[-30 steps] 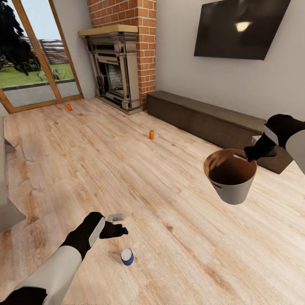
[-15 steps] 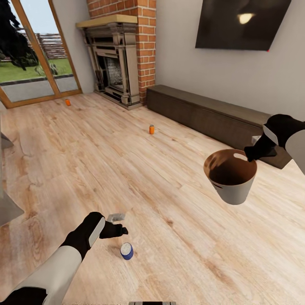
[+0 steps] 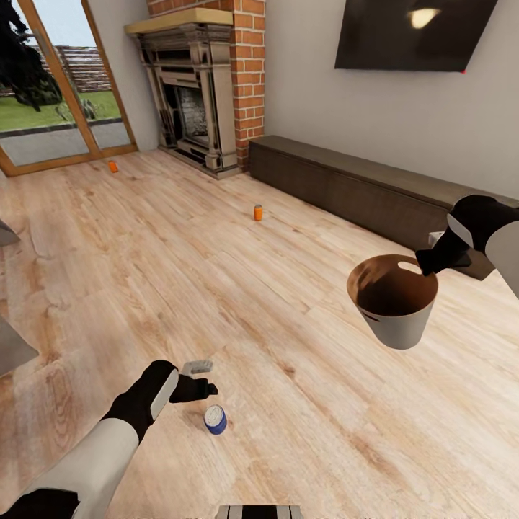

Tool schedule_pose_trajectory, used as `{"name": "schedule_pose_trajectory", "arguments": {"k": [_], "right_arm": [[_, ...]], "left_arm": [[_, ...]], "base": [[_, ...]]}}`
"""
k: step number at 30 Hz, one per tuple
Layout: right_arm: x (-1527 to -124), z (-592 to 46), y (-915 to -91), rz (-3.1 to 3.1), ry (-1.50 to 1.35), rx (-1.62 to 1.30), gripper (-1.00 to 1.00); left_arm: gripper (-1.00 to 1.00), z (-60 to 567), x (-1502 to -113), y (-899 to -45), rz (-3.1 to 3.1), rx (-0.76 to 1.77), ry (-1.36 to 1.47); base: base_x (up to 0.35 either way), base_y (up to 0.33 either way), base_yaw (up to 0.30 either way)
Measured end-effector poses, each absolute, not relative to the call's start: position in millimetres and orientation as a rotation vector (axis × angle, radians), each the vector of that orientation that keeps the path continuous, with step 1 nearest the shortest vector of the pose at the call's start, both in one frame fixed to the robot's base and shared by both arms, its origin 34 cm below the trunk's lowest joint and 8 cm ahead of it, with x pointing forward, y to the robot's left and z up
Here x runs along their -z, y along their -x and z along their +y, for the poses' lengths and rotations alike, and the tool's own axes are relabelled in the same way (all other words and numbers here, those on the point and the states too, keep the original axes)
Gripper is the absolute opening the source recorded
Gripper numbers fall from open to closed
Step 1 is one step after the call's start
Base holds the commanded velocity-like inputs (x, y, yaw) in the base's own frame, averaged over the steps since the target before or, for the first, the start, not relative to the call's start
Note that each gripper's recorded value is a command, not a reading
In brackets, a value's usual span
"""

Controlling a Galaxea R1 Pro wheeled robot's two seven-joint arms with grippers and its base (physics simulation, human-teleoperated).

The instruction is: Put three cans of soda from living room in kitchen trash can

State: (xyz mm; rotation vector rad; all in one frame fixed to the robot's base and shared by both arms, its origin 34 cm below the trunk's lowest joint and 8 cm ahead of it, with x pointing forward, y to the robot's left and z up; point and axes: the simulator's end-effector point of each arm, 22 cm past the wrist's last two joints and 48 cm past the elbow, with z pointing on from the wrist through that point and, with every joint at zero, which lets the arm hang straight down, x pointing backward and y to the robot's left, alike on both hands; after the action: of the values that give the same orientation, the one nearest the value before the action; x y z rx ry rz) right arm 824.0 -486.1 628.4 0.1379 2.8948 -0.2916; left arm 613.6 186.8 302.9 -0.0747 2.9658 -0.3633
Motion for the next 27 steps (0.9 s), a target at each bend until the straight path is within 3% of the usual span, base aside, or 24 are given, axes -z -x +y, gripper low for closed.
{"name": "schedule_pose_trajectory", "arguments": {"k": [27], "right_arm": [[-589,-486,-824,2.937,-0.136,0.294,-1.0]], "left_arm": [[1.0,188,-274,-601,3.012,0.359,0.079]], "base": [[0.04,0.0,0.0]]}}
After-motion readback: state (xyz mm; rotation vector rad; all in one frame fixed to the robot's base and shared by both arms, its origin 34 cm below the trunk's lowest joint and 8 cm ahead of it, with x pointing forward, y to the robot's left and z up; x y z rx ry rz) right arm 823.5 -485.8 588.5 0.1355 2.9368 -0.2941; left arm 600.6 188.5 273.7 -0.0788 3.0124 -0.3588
